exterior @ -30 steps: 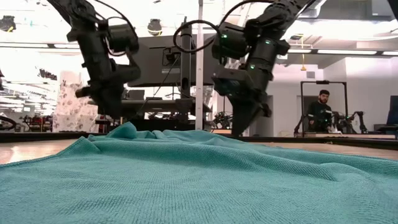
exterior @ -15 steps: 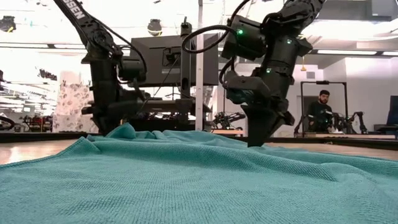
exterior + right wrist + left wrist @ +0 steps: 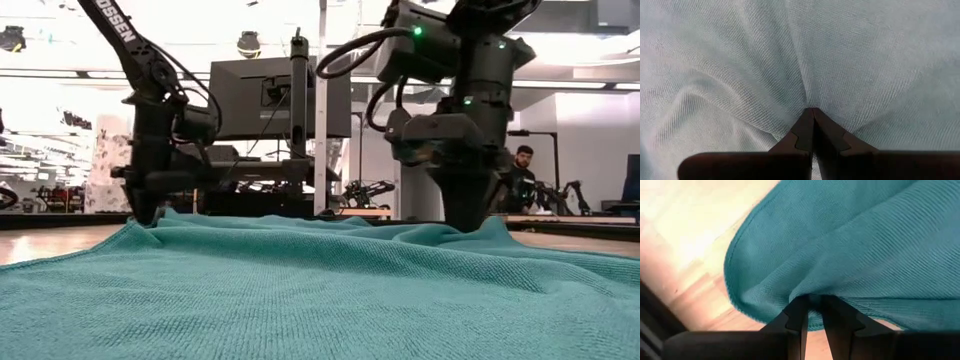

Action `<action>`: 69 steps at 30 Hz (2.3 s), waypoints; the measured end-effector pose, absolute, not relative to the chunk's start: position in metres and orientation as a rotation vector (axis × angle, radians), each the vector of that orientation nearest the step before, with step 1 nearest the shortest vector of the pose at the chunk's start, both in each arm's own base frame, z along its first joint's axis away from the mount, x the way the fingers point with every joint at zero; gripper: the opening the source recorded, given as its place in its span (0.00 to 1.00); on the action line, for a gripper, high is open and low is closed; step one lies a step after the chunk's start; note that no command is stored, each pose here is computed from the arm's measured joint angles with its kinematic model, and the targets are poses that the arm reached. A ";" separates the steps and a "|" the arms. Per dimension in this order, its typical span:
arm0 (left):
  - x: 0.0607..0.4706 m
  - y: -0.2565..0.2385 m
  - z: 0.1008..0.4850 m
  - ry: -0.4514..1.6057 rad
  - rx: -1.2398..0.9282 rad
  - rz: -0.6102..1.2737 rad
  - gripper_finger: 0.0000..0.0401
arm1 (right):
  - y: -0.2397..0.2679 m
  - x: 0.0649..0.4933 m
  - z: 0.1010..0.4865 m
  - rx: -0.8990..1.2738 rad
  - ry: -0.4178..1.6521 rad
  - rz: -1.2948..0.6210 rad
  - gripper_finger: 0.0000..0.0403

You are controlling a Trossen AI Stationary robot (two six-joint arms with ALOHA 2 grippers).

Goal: Roll towel
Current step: Fold the blue towel

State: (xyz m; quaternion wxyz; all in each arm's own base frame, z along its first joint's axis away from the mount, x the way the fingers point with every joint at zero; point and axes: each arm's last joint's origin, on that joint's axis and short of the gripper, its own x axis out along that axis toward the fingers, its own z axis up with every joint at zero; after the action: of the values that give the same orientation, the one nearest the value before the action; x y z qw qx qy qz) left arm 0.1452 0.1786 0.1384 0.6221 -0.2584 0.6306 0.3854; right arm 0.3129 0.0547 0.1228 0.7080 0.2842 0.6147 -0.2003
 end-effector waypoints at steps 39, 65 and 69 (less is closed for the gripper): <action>0.186 0.085 0.264 0.910 -0.743 0.695 0.10 | -0.227 0.467 0.189 0.594 0.867 -0.307 0.00; 0.184 0.084 0.264 0.924 -0.742 0.699 0.10 | -0.274 0.443 0.215 -0.047 1.006 0.013 0.00; 0.185 0.084 0.264 0.917 -0.741 0.698 0.10 | -0.279 0.435 0.214 0.144 1.055 -0.092 0.00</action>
State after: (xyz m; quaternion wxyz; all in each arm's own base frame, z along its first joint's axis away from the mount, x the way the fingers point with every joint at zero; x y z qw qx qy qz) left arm 0.1850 0.0842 0.2639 0.7745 -0.3421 0.4234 0.3223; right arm 0.4347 -0.2785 0.2140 0.8605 0.0684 0.5029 -0.0436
